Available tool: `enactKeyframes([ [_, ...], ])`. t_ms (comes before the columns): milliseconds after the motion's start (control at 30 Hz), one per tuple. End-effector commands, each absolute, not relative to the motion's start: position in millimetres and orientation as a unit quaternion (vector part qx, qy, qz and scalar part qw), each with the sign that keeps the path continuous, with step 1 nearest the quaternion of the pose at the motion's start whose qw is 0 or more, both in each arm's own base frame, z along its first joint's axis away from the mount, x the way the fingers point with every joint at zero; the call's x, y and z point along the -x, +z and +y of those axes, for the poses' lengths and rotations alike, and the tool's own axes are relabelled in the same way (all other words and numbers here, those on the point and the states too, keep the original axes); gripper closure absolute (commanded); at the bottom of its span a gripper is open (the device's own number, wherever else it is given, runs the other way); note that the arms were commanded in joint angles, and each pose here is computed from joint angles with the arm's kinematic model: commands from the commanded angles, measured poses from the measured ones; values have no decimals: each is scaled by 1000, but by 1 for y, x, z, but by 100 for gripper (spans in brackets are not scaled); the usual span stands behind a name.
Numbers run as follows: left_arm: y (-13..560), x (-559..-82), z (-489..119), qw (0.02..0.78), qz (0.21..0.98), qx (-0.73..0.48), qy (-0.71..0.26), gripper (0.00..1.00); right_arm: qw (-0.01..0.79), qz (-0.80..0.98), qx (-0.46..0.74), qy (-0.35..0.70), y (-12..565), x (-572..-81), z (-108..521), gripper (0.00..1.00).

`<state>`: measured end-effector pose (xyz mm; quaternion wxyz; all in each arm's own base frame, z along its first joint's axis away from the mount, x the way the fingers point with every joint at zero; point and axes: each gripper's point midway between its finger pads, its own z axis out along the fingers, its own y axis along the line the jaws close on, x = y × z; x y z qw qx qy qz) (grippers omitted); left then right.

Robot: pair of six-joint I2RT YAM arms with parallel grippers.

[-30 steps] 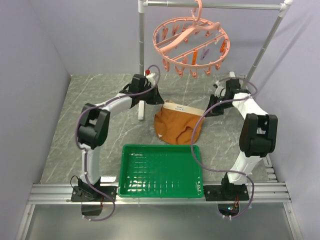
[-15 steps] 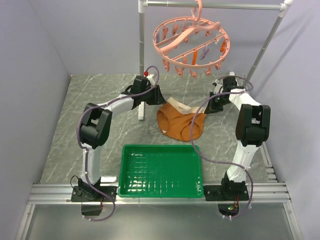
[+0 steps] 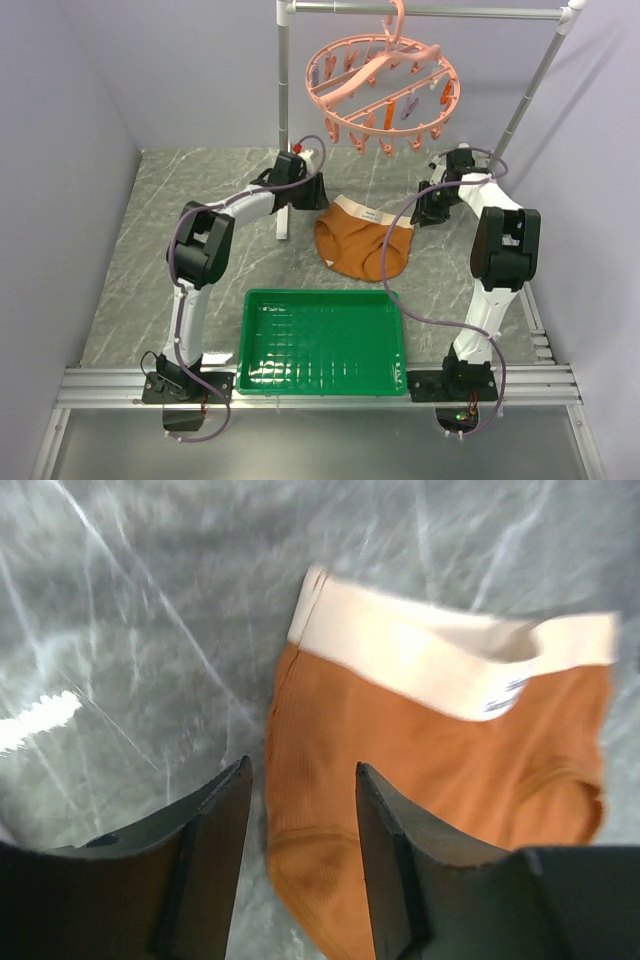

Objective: Clip the underwear to the hanger

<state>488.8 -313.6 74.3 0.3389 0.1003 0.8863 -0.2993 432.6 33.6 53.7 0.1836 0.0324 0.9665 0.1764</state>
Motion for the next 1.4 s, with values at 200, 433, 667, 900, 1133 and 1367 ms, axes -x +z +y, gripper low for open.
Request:
enactKeyframes([
  [200, 33, -456, -299, 287, 923, -119, -225, 83, 159, 969, -38, 185, 49, -415, 42, 60],
  [433, 21, -410, -283, 233, 940, -108, -225, 100, 140, 973, -47, 179, 26, -420, 39, 70],
  [667, 18, -387, -273, 195, 947, -110, -231, 84, 129, 974, -34, 181, 21, -416, 40, 87],
  [900, 68, -434, -274, 275, 918, -93, -271, 67, 183, 960, -31, 211, 55, -437, 51, 61],
  [1133, 59, -470, -290, 287, 913, -96, -273, 53, 184, 958, -28, 219, 50, -454, 64, 58],
  [1367, 43, -481, -294, 289, 913, -93, -272, 49, 175, 958, -22, 227, 35, -459, 79, 57],
])
